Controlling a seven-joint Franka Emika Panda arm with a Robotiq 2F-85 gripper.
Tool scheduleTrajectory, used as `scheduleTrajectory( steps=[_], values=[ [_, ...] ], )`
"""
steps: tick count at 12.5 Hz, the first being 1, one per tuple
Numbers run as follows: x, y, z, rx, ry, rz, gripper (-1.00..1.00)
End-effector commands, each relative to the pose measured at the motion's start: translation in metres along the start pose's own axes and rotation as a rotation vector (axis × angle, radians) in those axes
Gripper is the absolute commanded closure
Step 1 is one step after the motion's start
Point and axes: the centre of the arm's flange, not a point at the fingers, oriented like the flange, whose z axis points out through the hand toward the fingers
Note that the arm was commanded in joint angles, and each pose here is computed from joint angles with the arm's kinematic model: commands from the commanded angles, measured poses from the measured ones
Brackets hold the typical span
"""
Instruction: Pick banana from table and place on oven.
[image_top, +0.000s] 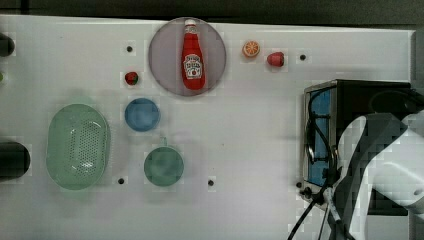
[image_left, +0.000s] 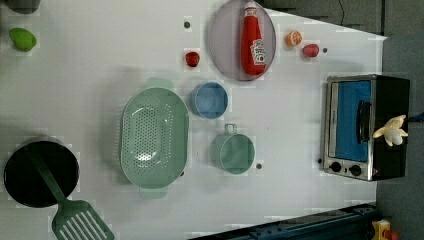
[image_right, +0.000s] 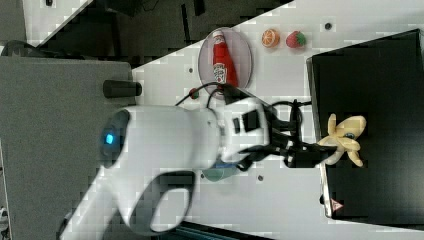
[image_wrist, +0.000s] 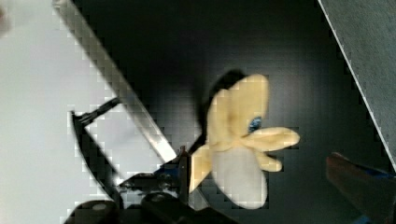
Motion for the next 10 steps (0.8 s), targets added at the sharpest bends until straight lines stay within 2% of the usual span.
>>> scheduleTrajectory(
  steps=[1,2,3,5,7,8,10],
  values=[
    [-0.014,-0.075,-0.087,0.075,0.034,-0.132,-1.0],
    [-0.026,-0.102,-0.1,0.099,0.013,-0.123,-1.0],
    [-0.038,-0.129,-0.116,0.118,0.013,-0.083,-1.0],
    [-0.062,-0.182,-0.149,0.15,0.046,0.039,-1.0],
    [-0.088,-0.218,-0.175,0.179,0.059,0.197,-1.0],
    [-0.1,-0.228,-0.184,0.189,0.051,0.289,-1.0],
    [-0.132,-0.233,-0.191,0.148,-0.028,0.412,-1.0]
  ],
)
